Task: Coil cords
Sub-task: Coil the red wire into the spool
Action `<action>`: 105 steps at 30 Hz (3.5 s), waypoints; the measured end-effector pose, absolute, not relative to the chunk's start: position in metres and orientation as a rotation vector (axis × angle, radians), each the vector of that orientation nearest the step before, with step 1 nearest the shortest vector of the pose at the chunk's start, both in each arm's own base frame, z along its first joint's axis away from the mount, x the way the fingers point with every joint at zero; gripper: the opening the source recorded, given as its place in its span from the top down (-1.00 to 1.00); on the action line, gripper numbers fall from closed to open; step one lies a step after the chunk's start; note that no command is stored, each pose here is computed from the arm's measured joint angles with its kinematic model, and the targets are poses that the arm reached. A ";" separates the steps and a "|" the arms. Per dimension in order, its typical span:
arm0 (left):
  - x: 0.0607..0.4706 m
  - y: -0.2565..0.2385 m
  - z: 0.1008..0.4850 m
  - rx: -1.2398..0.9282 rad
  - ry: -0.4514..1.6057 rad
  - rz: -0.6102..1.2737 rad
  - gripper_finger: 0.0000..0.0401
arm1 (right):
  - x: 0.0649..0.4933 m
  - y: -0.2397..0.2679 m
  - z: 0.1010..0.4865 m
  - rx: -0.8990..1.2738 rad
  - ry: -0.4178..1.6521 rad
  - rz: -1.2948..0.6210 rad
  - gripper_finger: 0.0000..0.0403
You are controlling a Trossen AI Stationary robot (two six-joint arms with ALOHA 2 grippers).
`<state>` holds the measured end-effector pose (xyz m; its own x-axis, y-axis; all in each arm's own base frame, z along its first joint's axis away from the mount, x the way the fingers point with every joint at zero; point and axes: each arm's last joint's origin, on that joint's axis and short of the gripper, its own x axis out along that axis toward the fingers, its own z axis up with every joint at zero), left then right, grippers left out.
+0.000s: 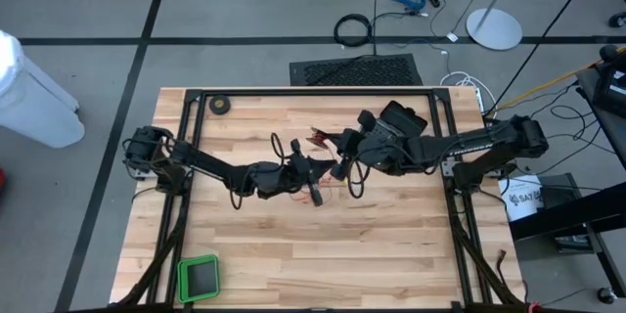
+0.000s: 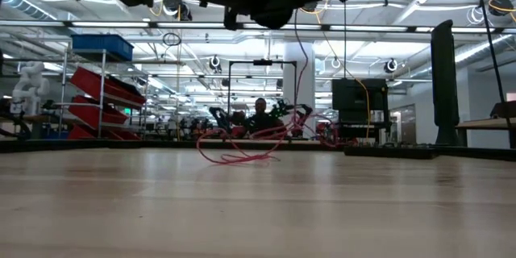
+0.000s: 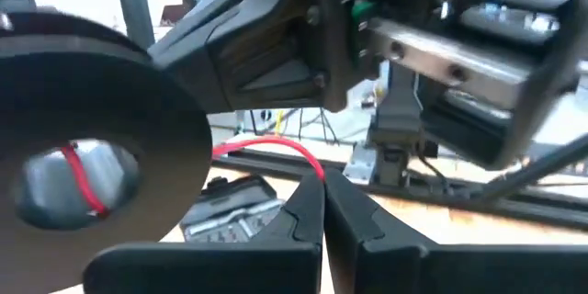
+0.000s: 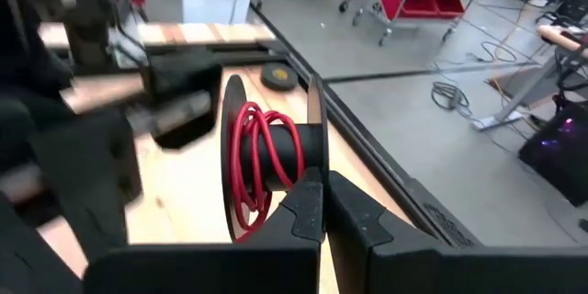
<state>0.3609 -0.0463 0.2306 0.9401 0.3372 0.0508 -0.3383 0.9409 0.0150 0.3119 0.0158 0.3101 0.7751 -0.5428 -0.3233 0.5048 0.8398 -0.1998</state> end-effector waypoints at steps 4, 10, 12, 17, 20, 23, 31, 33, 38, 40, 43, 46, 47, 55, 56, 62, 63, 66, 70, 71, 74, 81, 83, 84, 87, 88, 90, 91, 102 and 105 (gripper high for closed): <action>0.356 -0.050 0.237 0.056 -0.018 0.333 1.00 | 0.309 0.015 0.305 -0.131 0.446 -0.569 1.00; 0.345 -0.048 0.251 0.074 0.027 0.331 1.00 | 0.308 0.015 0.302 -0.159 0.480 -0.537 1.00; 0.341 -0.047 0.256 0.078 0.043 0.330 1.00 | 0.308 0.016 0.302 -0.156 0.484 -0.513 1.00; 0.328 -0.046 0.267 0.095 0.107 0.326 1.00 | 0.308 0.017 0.300 -0.174 0.516 -0.472 1.00; 0.318 -0.046 0.273 0.110 0.154 0.320 1.00 | 0.307 0.017 0.298 -0.183 0.538 -0.453 1.00; 0.308 -0.047 0.277 0.129 0.206 0.307 1.00 | 0.306 0.018 0.298 -0.181 0.551 -0.411 1.00; 0.287 -0.055 0.282 0.199 0.328 0.092 0.97 | 0.306 0.024 0.300 -0.159 0.552 -0.169 1.00; 0.285 -0.057 0.282 0.200 0.344 0.041 0.94 | 0.306 0.026 0.300 -0.156 0.551 -0.124 1.00; 0.282 -0.061 0.275 0.214 0.410 -0.001 0.86 | 0.304 0.027 0.303 -0.152 0.541 -0.050 1.00; 0.281 -0.061 0.274 0.217 0.423 -0.001 0.84 | 0.303 0.027 0.305 -0.148 0.530 -0.044 1.00; 0.282 -0.061 0.274 0.218 0.425 0.000 0.83 | 0.301 0.027 0.309 -0.133 0.519 -0.029 1.00; 0.282 -0.061 0.274 0.217 0.422 0.004 0.82 | 0.297 0.027 0.314 -0.104 0.501 -0.036 1.00; 0.282 -0.060 0.274 0.214 0.422 0.011 0.82 | 0.296 0.027 0.316 -0.087 0.491 -0.041 1.00; 0.277 -0.063 0.268 0.081 0.472 0.142 0.82 | 0.282 0.024 0.333 -0.031 0.426 -0.093 1.00; 0.276 -0.063 0.266 0.054 0.480 0.162 0.82 | 0.280 0.023 0.335 -0.030 0.417 -0.096 1.00; 0.271 -0.081 0.245 -0.053 0.454 0.167 0.82 | 0.271 0.021 0.344 -0.045 0.381 -0.136 1.00; 0.271 -0.085 0.239 -0.051 0.434 0.171 0.82 | 0.270 0.021 0.345 -0.045 0.377 -0.136 1.00; 0.274 -0.096 0.224 -0.014 0.367 0.212 0.81 | 0.268 0.021 0.348 -0.050 0.367 -0.136 1.00; 0.284 -0.105 0.217 0.025 0.271 0.220 0.69 | 0.268 0.021 0.348 -0.050 0.363 -0.136 1.00; 0.286 -0.105 0.216 0.035 0.258 0.219 0.62 | 0.268 0.021 0.348 -0.050 0.363 -0.135 1.00; 0.295 -0.101 0.211 0.060 0.229 0.236 0.39 | 0.268 0.021 0.348 -0.050 0.363 -0.136 1.00; 0.307 -0.086 0.201 0.020 0.214 0.303 0.01 | 0.268 0.021 0.348 -0.039 0.364 -0.138 1.00; 0.308 -0.087 0.202 0.009 0.191 0.304 -0.01 | 0.268 0.021 0.348 -0.040 0.367 -0.138 1.00; 0.308 -0.087 0.202 0.005 0.183 0.304 -0.01 | 0.268 0.021 0.348 -0.041 0.369 -0.138 1.00; 0.309 -0.087 0.202 -0.001 0.174 0.304 -0.01 | 0.268 0.021 0.348 -0.041 0.368 -0.138 1.00; 0.309 -0.087 0.202 -0.002 0.172 0.304 -0.01 | 0.268 0.021 0.348 -0.041 0.368 -0.138 1.00; 0.309 -0.088 0.202 -0.004 0.168 0.305 -0.01 | 0.268 0.021 0.348 -0.041 0.367 -0.138 1.00; 0.309 -0.088 0.202 -0.006 0.167 0.306 -0.01 | 0.268 0.021 0.348 -0.041 0.367 -0.138 1.00; 0.312 -0.089 0.201 -0.044 0.138 0.306 -0.01 | 0.268 0.021 0.348 -0.046 0.367 -0.137 1.00; 0.316 -0.088 0.189 -0.054 0.164 0.316 -0.01 | 0.268 0.021 0.348 -0.050 0.367 -0.136 1.00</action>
<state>0.3162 -0.0876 0.1892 0.9372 0.3052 -0.1686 -0.3139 0.9491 -0.0267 0.2676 0.0210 0.3480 0.9244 -0.1414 -0.3543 0.1234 0.9897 -0.0730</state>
